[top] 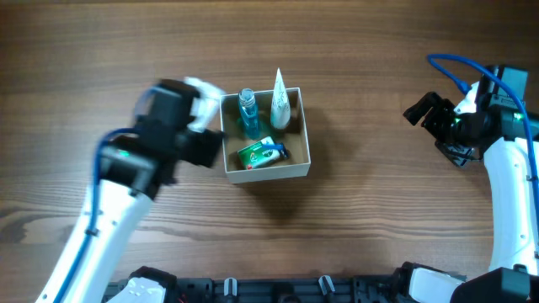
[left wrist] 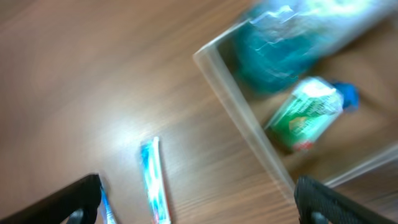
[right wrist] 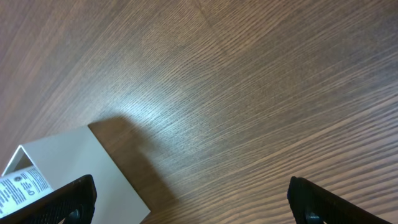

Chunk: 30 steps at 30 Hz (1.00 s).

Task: Pack container
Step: 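Drop the razor into the box with the left gripper, then grasp the teal toothpaste tube with the left gripper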

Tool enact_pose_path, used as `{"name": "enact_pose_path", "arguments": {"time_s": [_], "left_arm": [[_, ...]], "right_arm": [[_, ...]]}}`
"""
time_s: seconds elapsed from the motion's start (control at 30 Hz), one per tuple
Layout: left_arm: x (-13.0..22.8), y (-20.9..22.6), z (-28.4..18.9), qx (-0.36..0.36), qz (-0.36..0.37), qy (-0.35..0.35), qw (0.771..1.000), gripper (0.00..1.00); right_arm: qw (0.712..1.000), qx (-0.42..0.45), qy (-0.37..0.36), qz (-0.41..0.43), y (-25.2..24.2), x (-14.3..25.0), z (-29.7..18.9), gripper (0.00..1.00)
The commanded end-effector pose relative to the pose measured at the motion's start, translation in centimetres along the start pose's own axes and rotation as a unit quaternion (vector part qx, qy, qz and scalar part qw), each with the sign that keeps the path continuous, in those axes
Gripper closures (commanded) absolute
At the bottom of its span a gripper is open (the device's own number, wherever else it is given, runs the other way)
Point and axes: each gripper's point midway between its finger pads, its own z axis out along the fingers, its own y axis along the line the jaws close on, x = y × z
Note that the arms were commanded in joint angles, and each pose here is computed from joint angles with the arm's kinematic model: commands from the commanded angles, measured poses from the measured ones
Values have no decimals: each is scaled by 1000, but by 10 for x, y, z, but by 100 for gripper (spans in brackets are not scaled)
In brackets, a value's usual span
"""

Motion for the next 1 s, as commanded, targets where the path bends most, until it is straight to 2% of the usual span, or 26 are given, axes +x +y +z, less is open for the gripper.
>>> {"name": "enact_pose_path", "arguments": {"time_s": [0.0,0.1,0.23,0.37,0.83,0.97], "left_arm": [[36,58,25,-28,-171,58,983,0],[67,77,54,-11,-254,106,961,0],[102,72,95,6,-273,189,943,0],[119,66,131,15,-279,235,931,0],[143,57,181,27,-274,277,921,1],[144,57,183,27,-274,280,920,5]], "right_arm": [[1000,-10,-4,-17,3,0,-3,0],[1000,-11,-5,-18,3,0,-3,0],[1000,-13,-10,-20,5,-3,-3,0],[1000,-14,-12,-21,5,-4,-3,0],[999,-16,-17,-26,6,-7,-3,0],[999,-16,-17,-26,6,-6,-3,0]]}}
